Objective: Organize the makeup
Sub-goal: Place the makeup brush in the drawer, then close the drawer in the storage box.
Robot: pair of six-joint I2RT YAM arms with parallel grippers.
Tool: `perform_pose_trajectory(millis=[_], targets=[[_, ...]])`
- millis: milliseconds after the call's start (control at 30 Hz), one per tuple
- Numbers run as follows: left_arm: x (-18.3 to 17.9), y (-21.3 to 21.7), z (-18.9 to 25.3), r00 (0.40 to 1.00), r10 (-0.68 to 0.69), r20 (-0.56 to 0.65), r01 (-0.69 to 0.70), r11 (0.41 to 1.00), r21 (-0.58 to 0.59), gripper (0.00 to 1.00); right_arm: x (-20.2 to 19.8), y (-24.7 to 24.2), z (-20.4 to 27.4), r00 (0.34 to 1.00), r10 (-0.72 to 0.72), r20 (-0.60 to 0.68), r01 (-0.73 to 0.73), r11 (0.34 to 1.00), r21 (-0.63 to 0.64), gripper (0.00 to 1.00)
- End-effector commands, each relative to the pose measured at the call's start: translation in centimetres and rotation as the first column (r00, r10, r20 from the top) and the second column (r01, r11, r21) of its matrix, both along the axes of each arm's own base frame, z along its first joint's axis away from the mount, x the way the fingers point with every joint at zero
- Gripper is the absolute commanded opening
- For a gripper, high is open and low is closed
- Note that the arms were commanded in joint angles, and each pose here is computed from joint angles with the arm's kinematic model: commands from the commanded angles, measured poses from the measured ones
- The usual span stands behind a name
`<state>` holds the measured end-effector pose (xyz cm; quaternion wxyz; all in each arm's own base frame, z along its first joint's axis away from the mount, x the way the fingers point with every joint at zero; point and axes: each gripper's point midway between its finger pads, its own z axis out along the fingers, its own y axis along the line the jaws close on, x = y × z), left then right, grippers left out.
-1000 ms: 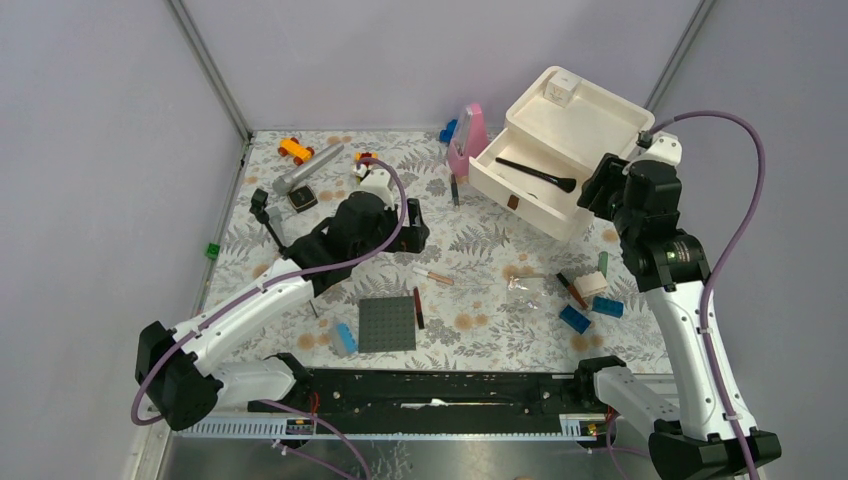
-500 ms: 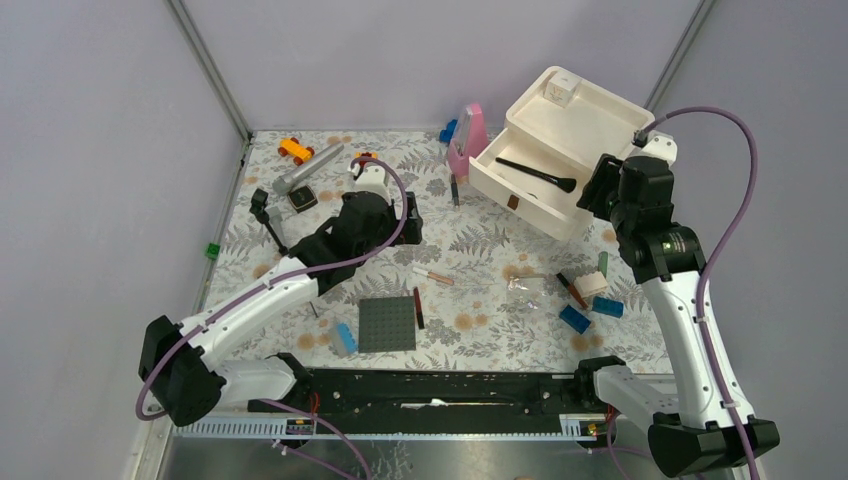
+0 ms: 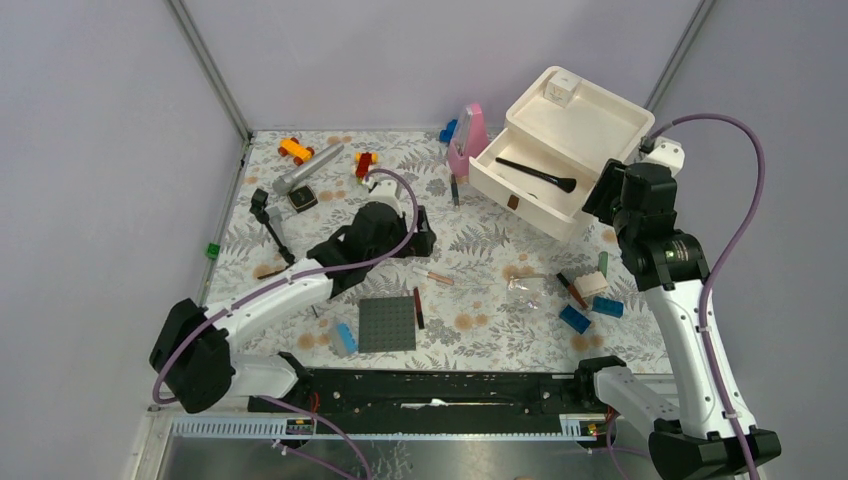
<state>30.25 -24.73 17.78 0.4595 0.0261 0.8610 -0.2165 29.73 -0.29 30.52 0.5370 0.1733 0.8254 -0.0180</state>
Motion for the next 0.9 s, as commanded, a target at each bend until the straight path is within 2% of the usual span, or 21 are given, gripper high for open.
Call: perform_pose_trajectory(millis=[0,167,467,867], targets=[[-1.5,-4.3,-1.4,0.991,-0.126,-0.048,0.115,0.977,-0.178,0.99,-0.9,0.3,-0.1,1.0,0.01,0.015,-0.01,1.0,0.025,0.64],[-3.3,-9.2,-2.7,0.971,-0.224,-0.081,0.194,0.94,-0.282,0.99,-2.2,0.9,-1.7,1.0,0.02,-0.001,-0.02,0.996,0.087,0.65],[-4.8,-15.0,-5.4,0.937,-0.323,-0.133,0.27,0.911,-0.313,0.99,-5.6,2.1,-4.8,0.997,0.072,-0.036,-0.065,0.983,0.171,0.64],[-5.9,-17.3,-6.6,0.922,-0.355,-0.153,0.295,0.902,-0.315,0.99,-6.7,1.8,-6.0,0.998,0.049,-0.041,-0.04,0.982,0.183,0.64]])
